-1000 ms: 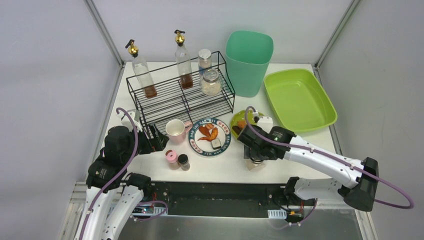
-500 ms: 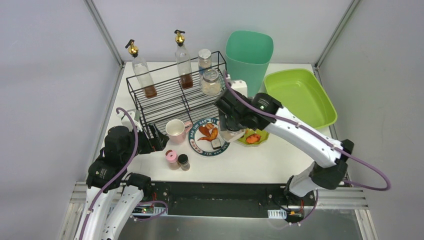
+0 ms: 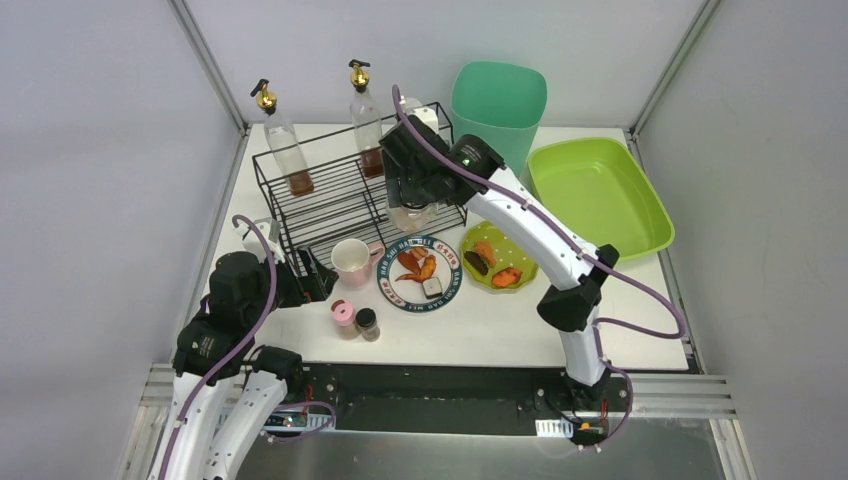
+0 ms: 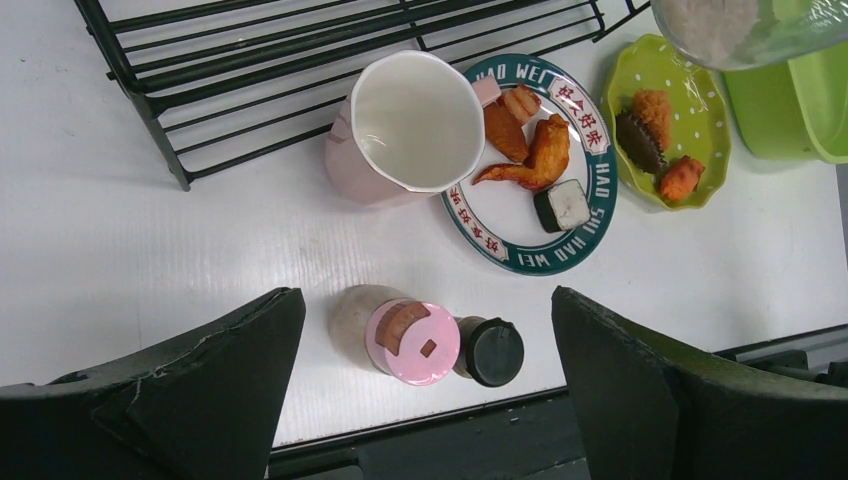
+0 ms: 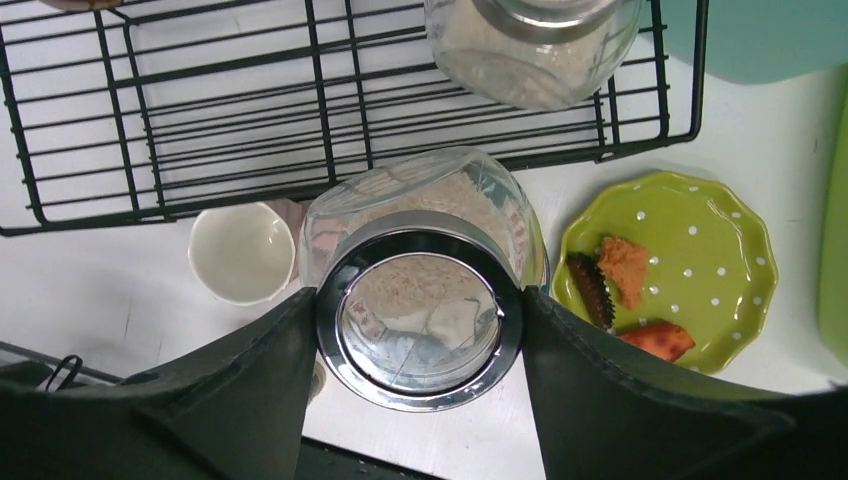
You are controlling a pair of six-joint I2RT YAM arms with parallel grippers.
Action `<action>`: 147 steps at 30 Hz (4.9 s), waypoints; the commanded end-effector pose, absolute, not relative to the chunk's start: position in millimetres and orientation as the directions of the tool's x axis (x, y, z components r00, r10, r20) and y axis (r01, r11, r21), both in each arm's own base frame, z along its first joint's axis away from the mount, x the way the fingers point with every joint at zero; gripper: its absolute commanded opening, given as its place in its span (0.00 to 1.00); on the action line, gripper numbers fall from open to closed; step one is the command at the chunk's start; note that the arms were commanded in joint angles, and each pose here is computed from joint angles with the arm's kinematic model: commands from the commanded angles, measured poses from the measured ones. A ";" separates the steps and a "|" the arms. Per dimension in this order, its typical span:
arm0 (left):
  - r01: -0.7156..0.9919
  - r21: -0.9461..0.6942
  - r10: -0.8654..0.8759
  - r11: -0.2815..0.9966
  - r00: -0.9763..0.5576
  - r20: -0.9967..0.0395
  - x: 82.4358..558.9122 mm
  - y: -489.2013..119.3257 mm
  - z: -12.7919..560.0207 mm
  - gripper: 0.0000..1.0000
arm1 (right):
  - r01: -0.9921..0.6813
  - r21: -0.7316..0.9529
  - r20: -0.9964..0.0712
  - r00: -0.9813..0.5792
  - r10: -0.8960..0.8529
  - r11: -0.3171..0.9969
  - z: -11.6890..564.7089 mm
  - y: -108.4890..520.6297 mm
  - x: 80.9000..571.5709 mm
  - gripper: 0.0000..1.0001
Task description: Clear the kitchen counter
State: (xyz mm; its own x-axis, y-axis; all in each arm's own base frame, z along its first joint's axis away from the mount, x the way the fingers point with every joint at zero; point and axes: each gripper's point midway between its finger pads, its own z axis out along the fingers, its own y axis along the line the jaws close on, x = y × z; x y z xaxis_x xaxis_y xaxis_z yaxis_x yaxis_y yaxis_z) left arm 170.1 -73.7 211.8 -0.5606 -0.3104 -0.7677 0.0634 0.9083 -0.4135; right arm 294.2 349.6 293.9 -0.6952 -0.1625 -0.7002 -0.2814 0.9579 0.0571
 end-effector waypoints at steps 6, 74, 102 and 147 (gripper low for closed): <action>0.067 -0.408 -0.312 0.911 -0.536 -0.784 175.1 -71.7 216.7 1.00 | -0.325 0.217 -0.827 -0.562 -0.003 0.921 343.9 388.6 335.2 0.09; 0.003 -0.515 -0.349 0.857 -0.732 -0.586 160.6 -97.8 195.3 1.00 | -0.350 0.227 -0.836 -0.548 -0.002 0.909 316.5 370.3 305.0 0.99; -0.342 -0.370 -0.469 0.864 -0.814 -0.342 139.3 -84.7 137.4 1.00 | -0.317 0.211 -0.757 -0.651 -0.050 0.925 215.1 309.7 192.0 0.99; -0.300 -0.291 -0.399 0.908 -0.832 -0.386 159.1 -104.5 135.3 0.07 | -0.279 0.255 -0.713 -0.701 -0.015 0.926 164.2 275.5 156.2 0.99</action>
